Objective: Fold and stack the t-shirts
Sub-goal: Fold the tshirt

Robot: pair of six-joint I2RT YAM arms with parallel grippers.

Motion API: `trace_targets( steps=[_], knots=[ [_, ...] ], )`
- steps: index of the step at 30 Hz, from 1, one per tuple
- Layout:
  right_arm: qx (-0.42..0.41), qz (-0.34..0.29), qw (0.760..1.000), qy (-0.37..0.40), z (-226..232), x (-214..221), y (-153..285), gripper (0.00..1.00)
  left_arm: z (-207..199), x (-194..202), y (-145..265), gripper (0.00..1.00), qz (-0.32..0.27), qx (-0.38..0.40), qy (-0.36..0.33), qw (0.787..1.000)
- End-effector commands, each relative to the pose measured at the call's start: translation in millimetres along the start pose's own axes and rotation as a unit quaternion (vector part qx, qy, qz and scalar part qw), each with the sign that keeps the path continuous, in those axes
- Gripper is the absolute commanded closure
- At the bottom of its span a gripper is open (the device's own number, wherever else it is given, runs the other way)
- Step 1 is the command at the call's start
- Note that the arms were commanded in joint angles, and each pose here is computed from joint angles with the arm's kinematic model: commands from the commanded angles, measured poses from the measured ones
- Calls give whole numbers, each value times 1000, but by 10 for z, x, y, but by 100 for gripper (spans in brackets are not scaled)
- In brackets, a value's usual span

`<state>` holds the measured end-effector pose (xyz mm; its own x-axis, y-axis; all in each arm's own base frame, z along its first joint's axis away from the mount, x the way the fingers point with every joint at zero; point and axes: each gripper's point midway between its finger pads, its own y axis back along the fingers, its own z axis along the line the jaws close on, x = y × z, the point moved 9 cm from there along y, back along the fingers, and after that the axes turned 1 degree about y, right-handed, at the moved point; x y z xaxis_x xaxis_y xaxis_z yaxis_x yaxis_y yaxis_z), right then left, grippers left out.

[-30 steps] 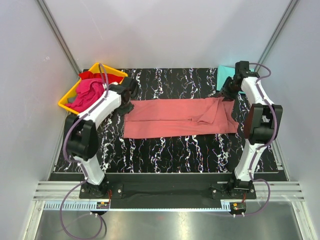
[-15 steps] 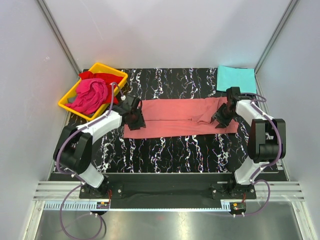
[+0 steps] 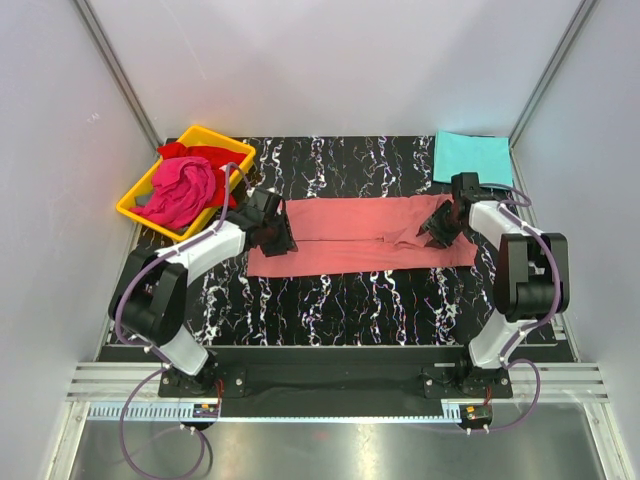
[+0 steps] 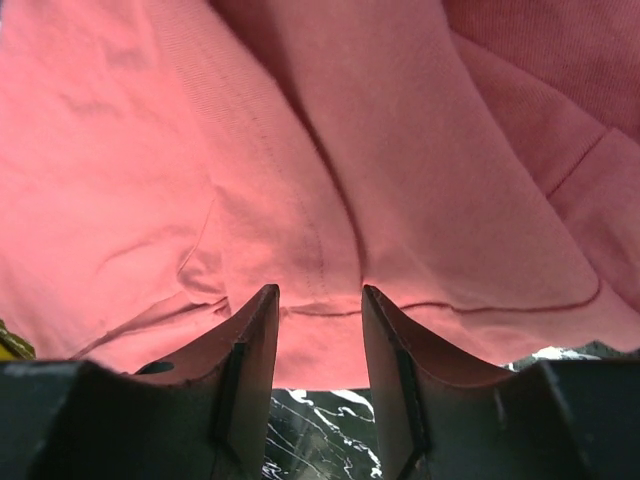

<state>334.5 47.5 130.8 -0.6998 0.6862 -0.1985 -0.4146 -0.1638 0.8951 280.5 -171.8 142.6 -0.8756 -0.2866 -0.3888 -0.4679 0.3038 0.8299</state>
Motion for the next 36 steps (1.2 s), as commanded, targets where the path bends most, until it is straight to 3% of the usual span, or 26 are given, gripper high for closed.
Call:
trace_targets(
  steps=[1,8,12,14,18,19,20,26,36],
  knots=[
    [-5,-3,1000,-9,87,-15,-35,55,-66,-95,-16,61,-12,14,-10,1000],
    [4,-2,1000,-17,94,-6,-88,56,-48,-104,-23,61,-19,5,-9,1000],
    [5,-2,1000,-20,110,-40,-141,69,-15,-97,-50,61,-19,-11,-6,1000],
    [10,-7,1000,-21,122,-58,-140,70,10,-82,-65,61,-15,-20,-6,1000],
    [6,-19,1000,-23,151,-99,-106,86,33,-79,-68,61,-15,-28,-8,999],
    [3,-22,1000,-20,179,-108,-90,98,29,-78,-69,61,-15,-28,-9,999],
    [-7,-27,999,-17,230,-153,-58,100,33,-82,-74,61,-16,-28,-8,999],
    [-89,-24,995,29,559,-260,12,100,18,-92,-110,61,-16,-28,-6,999],
    [-135,-1,985,104,998,-232,-299,100,-11,-107,-173,61,-6,-24,-3,1000]
  ],
)
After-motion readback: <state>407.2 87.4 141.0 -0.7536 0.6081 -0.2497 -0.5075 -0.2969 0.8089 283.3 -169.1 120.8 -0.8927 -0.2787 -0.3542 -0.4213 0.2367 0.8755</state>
